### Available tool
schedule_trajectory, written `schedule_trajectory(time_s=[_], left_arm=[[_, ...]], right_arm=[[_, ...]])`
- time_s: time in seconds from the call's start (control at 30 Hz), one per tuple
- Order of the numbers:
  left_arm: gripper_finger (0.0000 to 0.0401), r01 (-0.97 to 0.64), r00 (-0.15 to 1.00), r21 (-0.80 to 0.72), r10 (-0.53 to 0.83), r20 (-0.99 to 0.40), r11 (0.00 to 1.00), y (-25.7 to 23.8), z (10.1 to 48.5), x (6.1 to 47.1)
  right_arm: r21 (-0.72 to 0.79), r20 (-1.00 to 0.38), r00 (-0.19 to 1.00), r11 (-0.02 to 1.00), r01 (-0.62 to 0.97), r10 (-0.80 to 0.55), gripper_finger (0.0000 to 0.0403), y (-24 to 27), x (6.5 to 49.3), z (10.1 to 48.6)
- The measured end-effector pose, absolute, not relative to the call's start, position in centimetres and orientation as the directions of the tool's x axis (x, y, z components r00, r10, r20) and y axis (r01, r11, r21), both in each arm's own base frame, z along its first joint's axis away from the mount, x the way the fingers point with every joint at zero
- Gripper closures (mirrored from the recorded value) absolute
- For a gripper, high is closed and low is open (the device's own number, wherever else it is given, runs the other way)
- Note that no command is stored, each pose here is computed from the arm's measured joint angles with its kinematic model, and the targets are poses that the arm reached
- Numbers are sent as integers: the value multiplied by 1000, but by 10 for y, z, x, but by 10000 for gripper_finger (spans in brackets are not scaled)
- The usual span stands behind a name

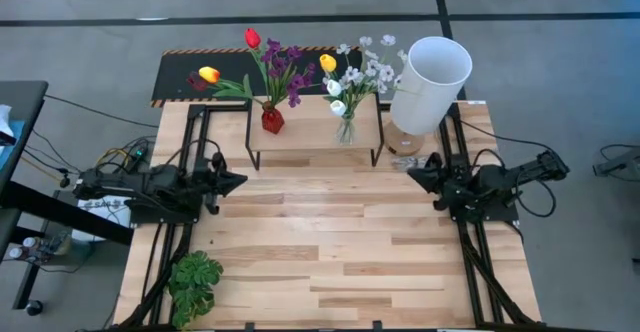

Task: Pick and place flowers into a vace then onto a shelf
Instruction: Return to Home Position

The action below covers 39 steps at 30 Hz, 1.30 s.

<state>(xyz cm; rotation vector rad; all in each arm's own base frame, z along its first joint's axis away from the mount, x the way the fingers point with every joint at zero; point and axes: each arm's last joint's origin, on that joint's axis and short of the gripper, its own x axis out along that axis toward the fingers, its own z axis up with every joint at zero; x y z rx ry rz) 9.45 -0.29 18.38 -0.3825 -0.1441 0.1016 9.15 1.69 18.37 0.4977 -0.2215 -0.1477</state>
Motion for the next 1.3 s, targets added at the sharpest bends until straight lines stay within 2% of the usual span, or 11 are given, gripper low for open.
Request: schedule_trajectory(time_s=[0.2, 0.3, 0.6, 1.3], left_arm=[[401, -137, 981, -379, 178, 76, 915, -2, 174, 96], [401, -144, 982, -370, 178, 60, 918, -2, 173, 97], [401, -149, 983, -313, 174, 55, 938, -2, 173, 97], [401, -149, 983, -315, 173, 52, 938, -2, 172, 97]], right_arm=[[453, 60, 981, 881, 137, -184, 403, 18, 93, 171], [447, 46, 982, 883, 142, -181, 403, 18, 94, 171], [445, 42, 983, 884, 144, -181, 403, 18, 94, 171], [443, 38, 983, 885, 146, -181, 403, 18, 94, 171]])
